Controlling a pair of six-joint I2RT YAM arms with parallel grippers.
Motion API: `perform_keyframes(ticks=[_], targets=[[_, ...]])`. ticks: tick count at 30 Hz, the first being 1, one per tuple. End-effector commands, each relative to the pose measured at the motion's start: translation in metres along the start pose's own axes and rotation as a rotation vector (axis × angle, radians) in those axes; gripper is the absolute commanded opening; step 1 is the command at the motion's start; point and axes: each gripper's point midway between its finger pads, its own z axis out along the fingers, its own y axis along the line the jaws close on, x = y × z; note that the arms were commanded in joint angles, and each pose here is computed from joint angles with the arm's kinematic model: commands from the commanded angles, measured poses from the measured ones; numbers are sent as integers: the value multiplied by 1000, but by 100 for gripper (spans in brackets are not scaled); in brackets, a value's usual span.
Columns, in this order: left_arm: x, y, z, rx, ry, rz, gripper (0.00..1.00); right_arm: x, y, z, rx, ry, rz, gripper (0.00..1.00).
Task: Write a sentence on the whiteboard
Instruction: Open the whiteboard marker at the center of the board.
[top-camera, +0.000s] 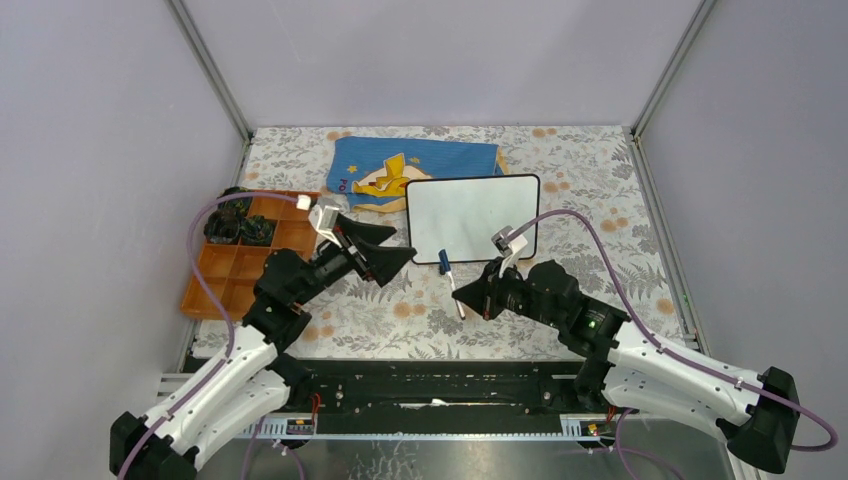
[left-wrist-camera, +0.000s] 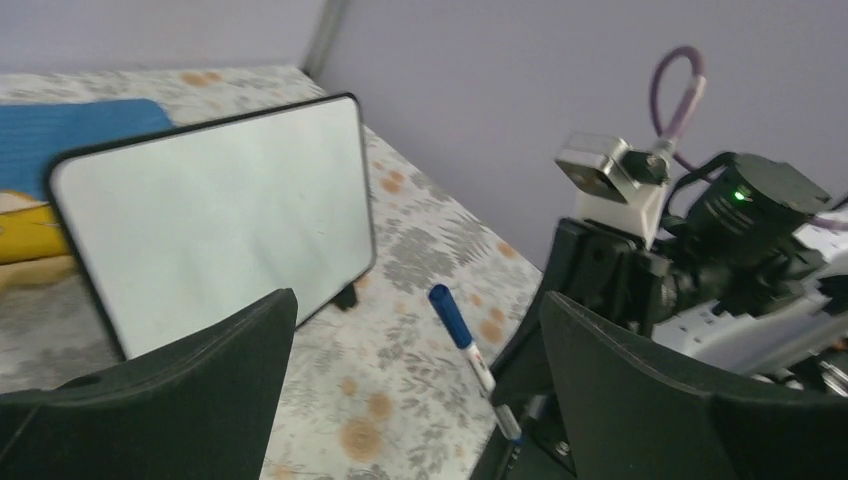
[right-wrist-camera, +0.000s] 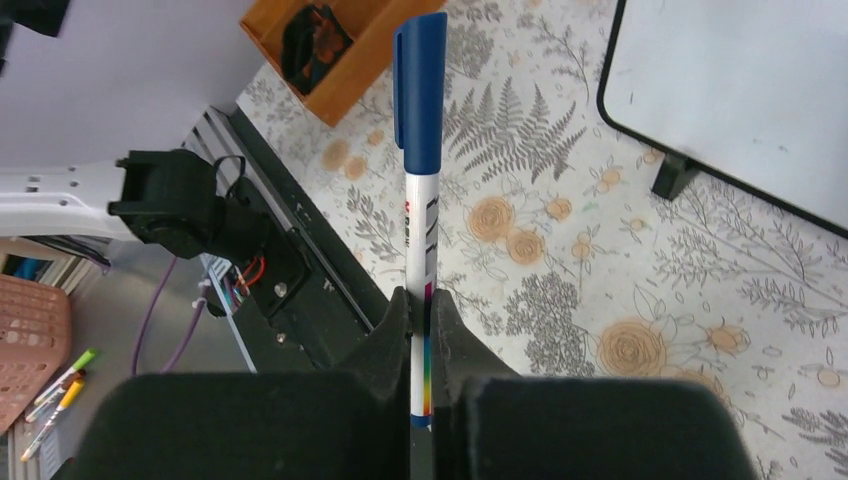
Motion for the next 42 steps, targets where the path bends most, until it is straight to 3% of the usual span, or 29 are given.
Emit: perform_keyframes(ticks=[1, 6, 13, 20, 27, 42], targets=[[-8, -41, 6, 200, 10, -112, 99, -39, 30, -3, -122, -146, -48, 0], [-4, -50, 12, 251, 47, -249, 99, -51, 39, 0, -151, -172, -59, 0], [1, -48, 20, 238, 96, -296, 97, -55, 44, 2, -170, -178, -60, 0], [13, -56, 30, 301, 173, -370, 82, -59, 47, 4, -178, -185, -57, 0], [20, -61, 37, 317, 212, -392, 74, -61, 50, 5, -186, -186, -50, 0], [27, -53, 43, 248, 192, -428, 27, -60, 54, 9, -200, -168, -49, 0]])
